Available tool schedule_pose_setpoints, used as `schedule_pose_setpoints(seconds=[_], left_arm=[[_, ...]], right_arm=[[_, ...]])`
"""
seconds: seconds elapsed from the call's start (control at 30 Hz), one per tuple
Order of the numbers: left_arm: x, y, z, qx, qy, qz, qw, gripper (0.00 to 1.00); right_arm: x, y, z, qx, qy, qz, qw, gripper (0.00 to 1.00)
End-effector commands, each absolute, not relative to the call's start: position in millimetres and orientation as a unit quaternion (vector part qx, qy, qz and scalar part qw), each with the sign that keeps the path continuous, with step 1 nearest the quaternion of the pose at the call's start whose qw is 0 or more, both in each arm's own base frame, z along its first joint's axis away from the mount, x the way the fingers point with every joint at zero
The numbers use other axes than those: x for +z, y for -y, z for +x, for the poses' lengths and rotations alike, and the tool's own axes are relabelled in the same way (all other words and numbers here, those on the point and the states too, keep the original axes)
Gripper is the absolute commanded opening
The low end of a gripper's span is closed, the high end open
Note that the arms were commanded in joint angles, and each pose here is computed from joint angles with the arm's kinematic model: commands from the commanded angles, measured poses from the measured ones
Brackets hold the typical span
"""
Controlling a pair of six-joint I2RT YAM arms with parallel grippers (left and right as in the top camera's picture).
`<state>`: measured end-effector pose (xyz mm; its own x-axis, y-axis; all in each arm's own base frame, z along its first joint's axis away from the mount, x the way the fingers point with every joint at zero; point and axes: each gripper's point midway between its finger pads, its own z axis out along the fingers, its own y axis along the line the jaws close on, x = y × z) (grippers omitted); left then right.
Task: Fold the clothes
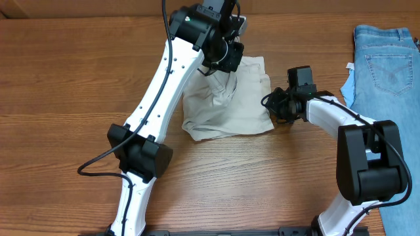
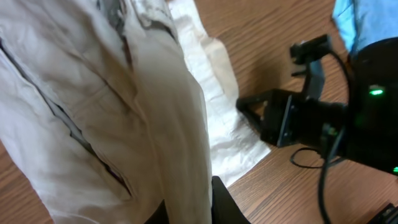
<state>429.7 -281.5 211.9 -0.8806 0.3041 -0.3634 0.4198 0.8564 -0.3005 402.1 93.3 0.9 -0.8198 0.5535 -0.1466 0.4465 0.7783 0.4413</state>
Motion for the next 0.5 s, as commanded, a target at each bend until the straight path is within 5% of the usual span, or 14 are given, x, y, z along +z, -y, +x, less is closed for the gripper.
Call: schedule_pose_setpoints(seconds=[0.0,0.47], left_arm=[[203.3,289.9,423.1,-0.204,-0.948,0.204,0.138,0.09],[187.8,296.3,432.4,-0.209,-0.945,0.205,0.146,0.17]], right_arm=[[-6.9,-95.0,398.9,0.202,-0.932,0.274,0.122,0.06],[-6.8,-95.0,399.0,0.202,-0.932,0.276,0.122,0.06]])
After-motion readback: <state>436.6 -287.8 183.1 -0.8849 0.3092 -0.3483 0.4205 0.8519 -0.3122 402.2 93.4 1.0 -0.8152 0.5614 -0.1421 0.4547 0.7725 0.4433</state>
